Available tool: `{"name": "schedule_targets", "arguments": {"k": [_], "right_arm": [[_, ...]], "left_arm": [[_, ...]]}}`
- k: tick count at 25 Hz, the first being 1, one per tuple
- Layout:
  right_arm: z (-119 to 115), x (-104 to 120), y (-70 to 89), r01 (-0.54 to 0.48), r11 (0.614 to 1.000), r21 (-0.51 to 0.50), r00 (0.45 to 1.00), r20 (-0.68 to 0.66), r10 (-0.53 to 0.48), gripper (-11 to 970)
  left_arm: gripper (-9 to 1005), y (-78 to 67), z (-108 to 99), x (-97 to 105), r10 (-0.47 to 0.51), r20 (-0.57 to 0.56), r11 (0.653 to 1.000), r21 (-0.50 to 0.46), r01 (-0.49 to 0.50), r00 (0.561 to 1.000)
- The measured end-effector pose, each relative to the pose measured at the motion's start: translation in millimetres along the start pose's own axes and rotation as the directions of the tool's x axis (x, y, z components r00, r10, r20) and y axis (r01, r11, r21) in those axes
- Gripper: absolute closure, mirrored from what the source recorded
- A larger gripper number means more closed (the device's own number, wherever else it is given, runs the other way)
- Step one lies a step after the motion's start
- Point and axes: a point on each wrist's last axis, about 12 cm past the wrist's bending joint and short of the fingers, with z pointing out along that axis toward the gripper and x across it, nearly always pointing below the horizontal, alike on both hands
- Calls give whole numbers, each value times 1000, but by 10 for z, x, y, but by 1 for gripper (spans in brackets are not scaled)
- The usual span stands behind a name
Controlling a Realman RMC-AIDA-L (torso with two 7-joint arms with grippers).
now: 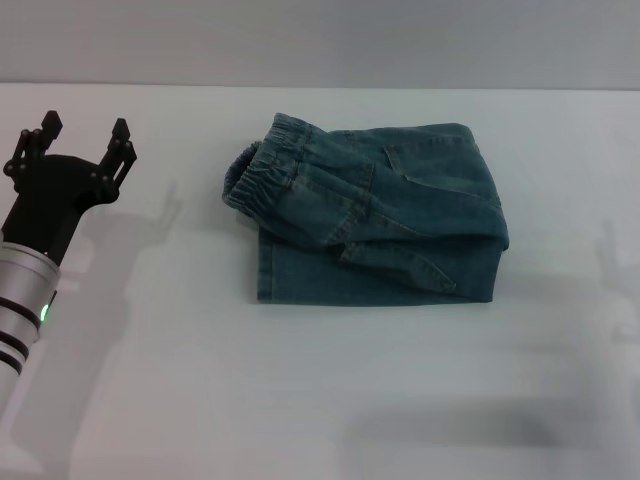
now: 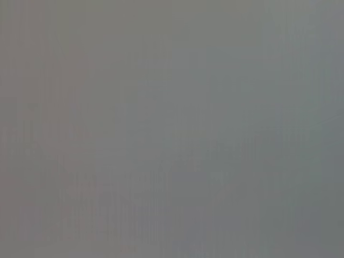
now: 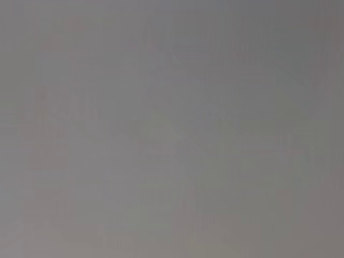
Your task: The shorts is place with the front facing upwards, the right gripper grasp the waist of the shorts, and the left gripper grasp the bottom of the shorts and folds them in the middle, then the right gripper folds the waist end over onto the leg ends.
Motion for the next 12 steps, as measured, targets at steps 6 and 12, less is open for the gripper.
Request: {"name": "schedule_targets", "arguments": {"k": [6,12], "right_arm": [[-29,10,-20,-40,999,-4,999,-6,40,370],[-53,26,-37,-34,999,3,999,-14,34,227]], "left_arm": [[213,-3,-13,12,5,-5,1000,5,-5,1000],[214,0,-20,18,6,-7,1000,6,-6,1000]]}}
